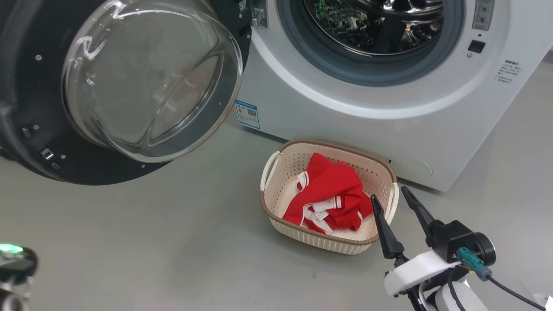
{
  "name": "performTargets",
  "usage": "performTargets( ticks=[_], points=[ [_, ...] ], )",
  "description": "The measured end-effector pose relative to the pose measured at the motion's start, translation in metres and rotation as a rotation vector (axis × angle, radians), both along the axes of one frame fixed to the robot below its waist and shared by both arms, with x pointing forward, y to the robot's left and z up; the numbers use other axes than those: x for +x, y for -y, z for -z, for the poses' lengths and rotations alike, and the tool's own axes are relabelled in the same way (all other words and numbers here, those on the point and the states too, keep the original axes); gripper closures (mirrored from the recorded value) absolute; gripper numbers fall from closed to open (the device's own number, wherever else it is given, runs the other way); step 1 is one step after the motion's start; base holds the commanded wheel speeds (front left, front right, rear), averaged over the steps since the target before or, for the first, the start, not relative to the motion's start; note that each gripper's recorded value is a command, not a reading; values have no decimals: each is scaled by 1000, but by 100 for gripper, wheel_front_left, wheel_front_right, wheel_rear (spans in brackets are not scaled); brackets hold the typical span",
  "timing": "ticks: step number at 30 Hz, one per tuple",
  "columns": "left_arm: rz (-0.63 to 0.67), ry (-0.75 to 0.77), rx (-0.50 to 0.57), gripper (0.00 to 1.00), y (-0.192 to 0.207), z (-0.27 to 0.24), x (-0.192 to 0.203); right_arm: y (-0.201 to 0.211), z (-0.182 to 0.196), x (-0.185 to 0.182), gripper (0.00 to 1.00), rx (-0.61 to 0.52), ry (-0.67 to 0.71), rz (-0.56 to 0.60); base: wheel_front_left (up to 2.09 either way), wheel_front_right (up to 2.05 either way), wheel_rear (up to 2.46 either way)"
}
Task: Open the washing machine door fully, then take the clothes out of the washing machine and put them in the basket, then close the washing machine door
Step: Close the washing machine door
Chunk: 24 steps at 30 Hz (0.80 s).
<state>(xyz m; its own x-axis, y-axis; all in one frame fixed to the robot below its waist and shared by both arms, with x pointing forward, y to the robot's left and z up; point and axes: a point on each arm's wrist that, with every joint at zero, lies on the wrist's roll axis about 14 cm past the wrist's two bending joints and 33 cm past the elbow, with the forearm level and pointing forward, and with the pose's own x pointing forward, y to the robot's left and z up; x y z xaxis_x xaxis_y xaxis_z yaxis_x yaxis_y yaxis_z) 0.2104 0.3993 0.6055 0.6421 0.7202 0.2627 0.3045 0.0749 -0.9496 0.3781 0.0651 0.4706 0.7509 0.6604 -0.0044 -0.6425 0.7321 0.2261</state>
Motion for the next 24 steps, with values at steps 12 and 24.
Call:
performTargets(
  ticks=[12,24],
  points=[
    [-59,-203,-17,100,-85,9,0,9,8,23,0,-9,8,30,0,0,0],
    [77,-449,-50,100,-106,42,50,34,30,46,0,-52,-8,81,0,0,0]
  ],
)
